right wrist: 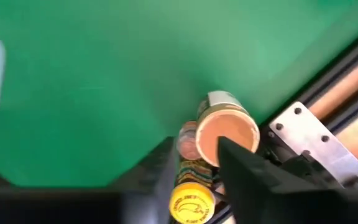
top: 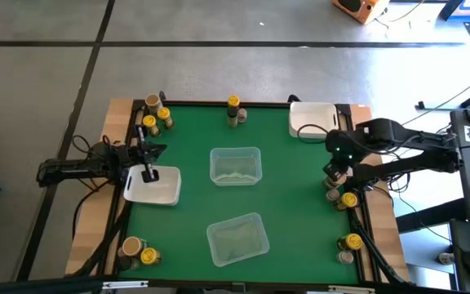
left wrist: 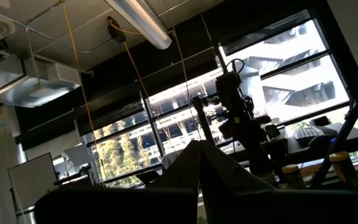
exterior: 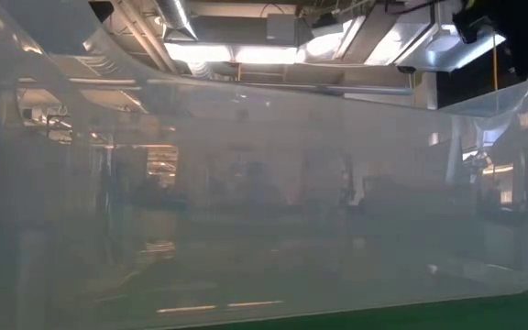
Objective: Sort spices by type
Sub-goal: Put the golden spice bottle into the top white bin
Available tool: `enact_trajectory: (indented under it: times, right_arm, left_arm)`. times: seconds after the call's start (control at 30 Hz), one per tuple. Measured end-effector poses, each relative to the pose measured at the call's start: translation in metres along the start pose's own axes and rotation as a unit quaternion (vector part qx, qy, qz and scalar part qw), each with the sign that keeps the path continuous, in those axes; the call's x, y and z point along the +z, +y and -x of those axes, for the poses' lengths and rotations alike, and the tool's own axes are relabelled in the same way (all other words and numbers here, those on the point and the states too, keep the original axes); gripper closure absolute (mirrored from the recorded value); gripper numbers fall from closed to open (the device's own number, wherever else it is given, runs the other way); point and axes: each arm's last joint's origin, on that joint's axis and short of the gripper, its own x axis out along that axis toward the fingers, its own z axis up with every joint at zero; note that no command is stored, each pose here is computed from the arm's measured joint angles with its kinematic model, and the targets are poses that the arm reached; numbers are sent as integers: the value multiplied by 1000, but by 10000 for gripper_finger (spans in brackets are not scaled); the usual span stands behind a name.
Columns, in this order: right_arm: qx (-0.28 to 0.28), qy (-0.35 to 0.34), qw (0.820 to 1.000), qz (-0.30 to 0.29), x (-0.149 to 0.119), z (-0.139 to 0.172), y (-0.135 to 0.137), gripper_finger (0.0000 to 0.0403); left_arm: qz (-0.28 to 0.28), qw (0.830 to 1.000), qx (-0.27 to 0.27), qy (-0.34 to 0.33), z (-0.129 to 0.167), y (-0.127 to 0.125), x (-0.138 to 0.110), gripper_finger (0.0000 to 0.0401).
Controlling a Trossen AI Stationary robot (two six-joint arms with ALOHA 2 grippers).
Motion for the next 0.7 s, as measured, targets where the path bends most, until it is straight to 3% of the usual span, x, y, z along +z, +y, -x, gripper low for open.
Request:
enact_trajectory:
  times: [0.2,0.33,0.5,0.7]
  right_arm:
    - [-46,29,998,-13,-1,-25,-4,119]
    - [-75,57,995,-16,-4,-43,-8,56]
    - [-100,76,992,-17,-7,-58,-12,22]
    - [-102,71,992,-16,-6,-65,-13,18]
  left_arm:
    - [6,1000,1,-3,0,0,1,397]
    - [18,1000,3,-9,0,1,2,397]
    - [24,1000,6,-15,0,1,3,397]
    - [27,1000,6,-15,0,1,3,397]
